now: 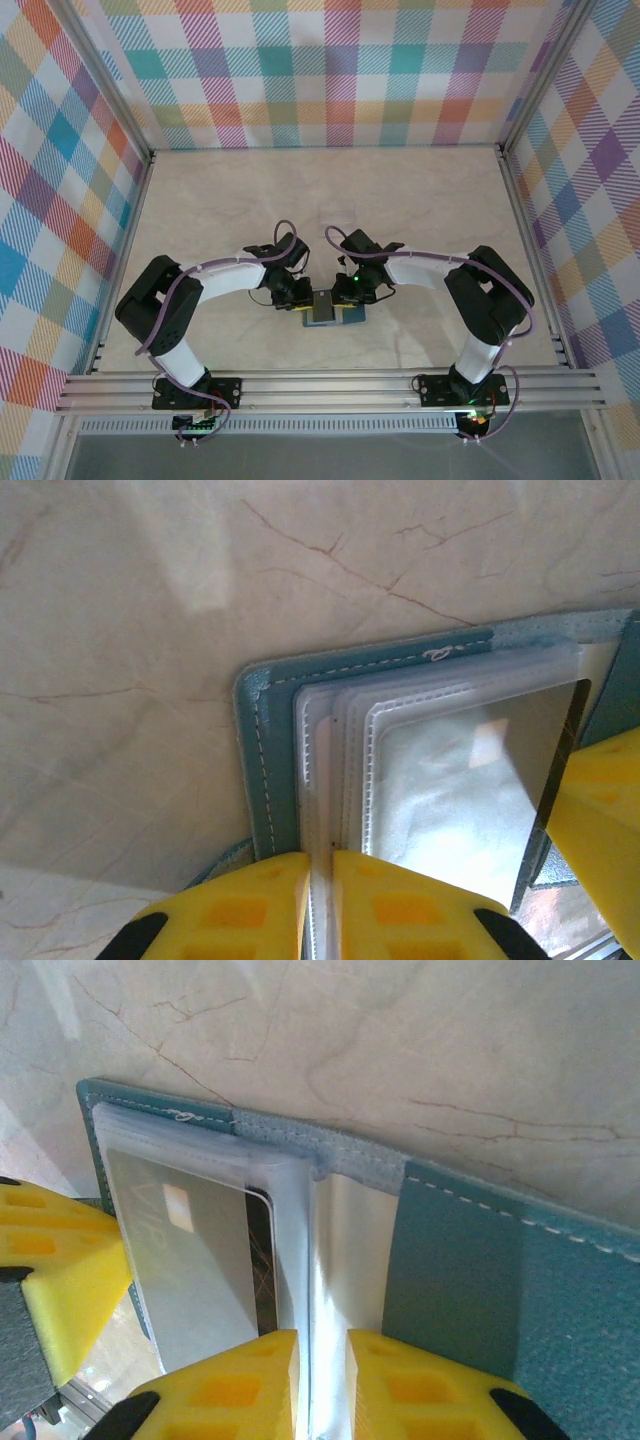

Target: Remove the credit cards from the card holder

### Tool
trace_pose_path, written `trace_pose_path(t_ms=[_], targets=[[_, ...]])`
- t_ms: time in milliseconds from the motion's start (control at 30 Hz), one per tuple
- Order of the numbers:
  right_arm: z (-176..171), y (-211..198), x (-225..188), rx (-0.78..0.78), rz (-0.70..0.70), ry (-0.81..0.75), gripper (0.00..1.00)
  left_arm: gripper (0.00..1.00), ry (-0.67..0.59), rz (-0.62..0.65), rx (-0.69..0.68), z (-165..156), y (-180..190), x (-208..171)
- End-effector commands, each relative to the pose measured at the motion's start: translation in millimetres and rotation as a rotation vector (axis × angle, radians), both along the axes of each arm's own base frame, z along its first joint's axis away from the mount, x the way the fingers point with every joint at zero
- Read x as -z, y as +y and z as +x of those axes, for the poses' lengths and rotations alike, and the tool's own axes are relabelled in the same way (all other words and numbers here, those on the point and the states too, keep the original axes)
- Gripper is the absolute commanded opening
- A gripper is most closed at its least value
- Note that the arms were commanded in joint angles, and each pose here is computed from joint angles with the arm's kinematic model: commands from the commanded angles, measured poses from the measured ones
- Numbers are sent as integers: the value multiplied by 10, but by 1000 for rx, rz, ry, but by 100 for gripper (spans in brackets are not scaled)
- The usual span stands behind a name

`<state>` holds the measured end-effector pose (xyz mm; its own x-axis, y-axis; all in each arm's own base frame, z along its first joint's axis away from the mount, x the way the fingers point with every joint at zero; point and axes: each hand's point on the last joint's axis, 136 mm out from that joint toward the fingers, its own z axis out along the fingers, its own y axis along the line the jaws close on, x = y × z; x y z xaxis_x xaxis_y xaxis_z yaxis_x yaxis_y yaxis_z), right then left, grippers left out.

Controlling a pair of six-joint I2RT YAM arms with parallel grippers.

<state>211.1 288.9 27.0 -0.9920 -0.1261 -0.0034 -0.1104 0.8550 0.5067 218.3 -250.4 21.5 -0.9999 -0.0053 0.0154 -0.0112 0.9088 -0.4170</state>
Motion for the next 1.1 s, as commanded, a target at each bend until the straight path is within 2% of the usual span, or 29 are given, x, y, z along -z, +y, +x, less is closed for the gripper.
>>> trace_pose_path(t_ms=[0, 300, 600, 1067], targets=[[-38, -48, -98, 15, -8, -8, 22, 16, 44, 138, 16, -132, 216, 261], [-8, 37, -214, 43, 78, -37, 24, 16, 42, 168, 17, -151, 284, 277], [-33, 117, -20, 42, 116, 9, 27, 15, 40, 177, 20, -148, 299, 257], [-52, -21, 104, 57, 49, 7, 18, 15, 43, 179, 18, -149, 302, 249]])
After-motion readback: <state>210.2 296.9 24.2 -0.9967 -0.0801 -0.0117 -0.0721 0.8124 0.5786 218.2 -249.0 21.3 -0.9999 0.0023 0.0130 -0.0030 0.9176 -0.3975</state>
